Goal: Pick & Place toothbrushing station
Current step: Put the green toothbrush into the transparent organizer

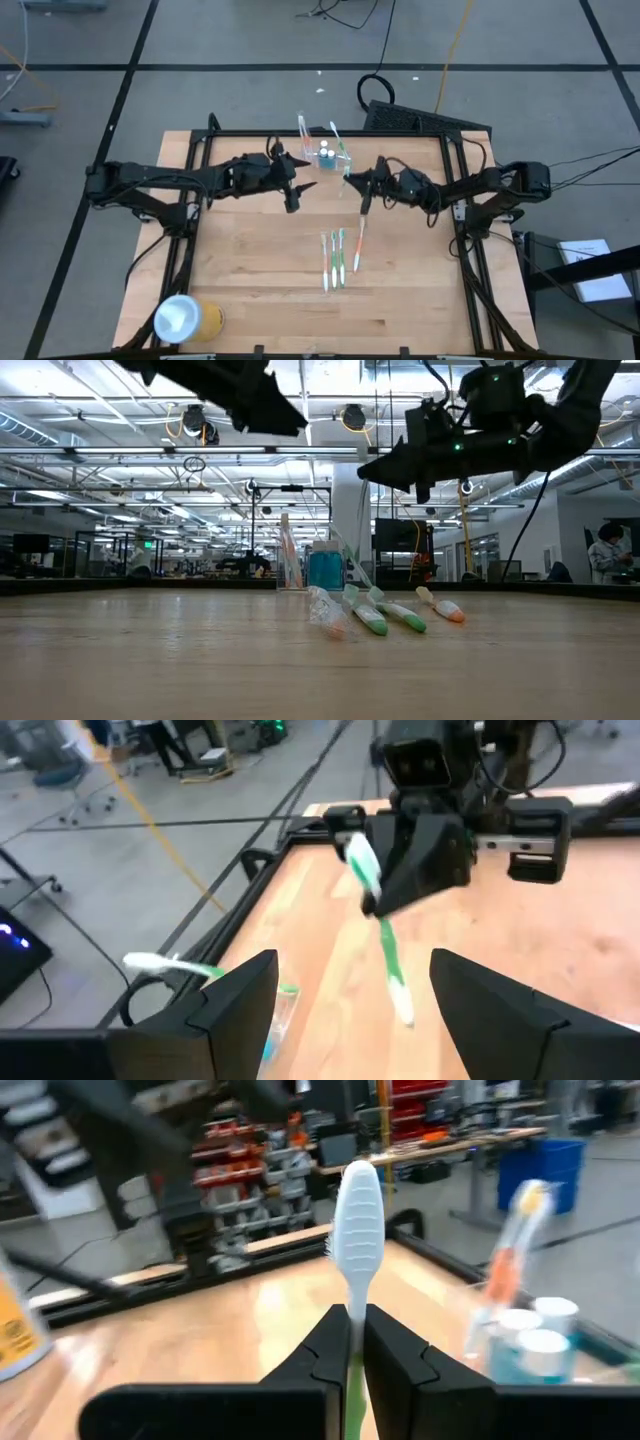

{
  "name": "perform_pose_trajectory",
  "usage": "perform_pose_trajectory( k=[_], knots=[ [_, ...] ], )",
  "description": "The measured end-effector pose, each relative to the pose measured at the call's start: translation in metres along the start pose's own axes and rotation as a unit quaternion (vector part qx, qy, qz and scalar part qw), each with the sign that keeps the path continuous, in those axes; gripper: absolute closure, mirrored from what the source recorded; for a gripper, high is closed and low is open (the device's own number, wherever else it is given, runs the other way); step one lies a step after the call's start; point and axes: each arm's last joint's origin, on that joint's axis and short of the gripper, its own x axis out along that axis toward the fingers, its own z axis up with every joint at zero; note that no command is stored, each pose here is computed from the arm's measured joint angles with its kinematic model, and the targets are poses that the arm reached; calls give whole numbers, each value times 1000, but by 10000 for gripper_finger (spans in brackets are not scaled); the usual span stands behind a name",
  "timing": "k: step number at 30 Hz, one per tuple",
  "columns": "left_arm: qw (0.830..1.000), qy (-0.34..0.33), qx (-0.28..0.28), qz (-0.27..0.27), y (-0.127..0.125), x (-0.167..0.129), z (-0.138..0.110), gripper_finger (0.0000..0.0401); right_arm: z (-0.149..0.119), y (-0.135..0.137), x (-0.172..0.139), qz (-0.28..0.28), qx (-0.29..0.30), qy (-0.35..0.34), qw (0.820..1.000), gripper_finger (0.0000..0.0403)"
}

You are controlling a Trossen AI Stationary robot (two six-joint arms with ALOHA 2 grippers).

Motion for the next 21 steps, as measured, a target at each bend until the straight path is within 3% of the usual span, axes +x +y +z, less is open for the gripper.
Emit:
perform_pose_trajectory(
  k=[4,8,15,21],
  knots=[
    [1000,-3,-25,0,16,-4,-15,130,12,-21,6,-32,1,-23,999,390],
    [999,-24,-48,3,28,-7,-29,130,34,-38,19,-21,-2,-41,999,390],
    [996,-23,-79,32,41,-6,-51,130,72,-73,47,-98,-39,55,993,390],
    [996,-22,-82,37,44,-6,-52,130,91,-85,53,-117,-66,50,990,390]
  ],
)
